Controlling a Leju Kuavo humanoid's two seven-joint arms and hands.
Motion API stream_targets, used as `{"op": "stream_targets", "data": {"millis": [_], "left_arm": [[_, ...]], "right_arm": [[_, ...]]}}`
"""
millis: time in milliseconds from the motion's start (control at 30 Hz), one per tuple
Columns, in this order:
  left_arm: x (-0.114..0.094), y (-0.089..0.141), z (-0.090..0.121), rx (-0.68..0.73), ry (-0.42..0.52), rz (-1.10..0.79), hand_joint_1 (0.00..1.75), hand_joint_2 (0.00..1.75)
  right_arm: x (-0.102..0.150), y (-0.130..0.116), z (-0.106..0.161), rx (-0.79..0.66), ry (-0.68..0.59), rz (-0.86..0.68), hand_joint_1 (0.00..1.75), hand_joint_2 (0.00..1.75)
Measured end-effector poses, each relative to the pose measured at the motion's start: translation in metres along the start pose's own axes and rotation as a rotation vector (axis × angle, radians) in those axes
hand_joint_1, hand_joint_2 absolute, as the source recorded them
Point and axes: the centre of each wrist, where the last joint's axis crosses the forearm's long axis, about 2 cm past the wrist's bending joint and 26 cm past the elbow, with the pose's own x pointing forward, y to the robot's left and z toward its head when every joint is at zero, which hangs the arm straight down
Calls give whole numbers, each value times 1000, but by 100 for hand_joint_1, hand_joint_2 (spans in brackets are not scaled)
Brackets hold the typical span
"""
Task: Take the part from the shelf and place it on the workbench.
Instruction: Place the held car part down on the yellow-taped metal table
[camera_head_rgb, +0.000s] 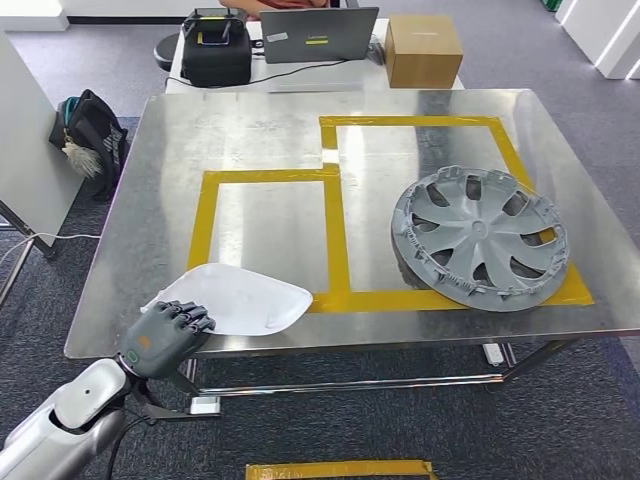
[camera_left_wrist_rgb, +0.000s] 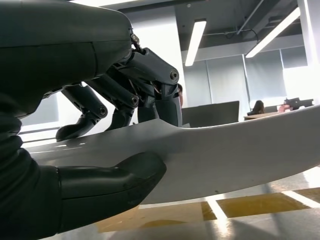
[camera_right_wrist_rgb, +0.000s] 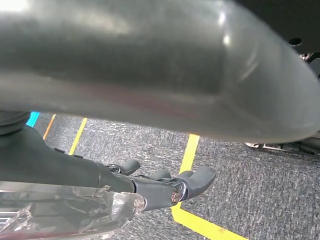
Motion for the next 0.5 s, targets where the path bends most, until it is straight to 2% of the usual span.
{"op": "stream_targets", "data": {"millis": [333, 467, 500], "left_arm": [[-2, 2, -22, 22, 5, -7, 175, 175], [-7, 1, -30, -20, 27, -53, 175, 175], [-10, 0, -33, -34, 37, -69, 131, 175]], "right_arm": [[0, -4, 1, 2, 3, 20, 0, 0], [1, -5, 2, 2, 6, 36, 0, 0], [1, -6, 2, 1, 6, 41, 0, 0]]}}
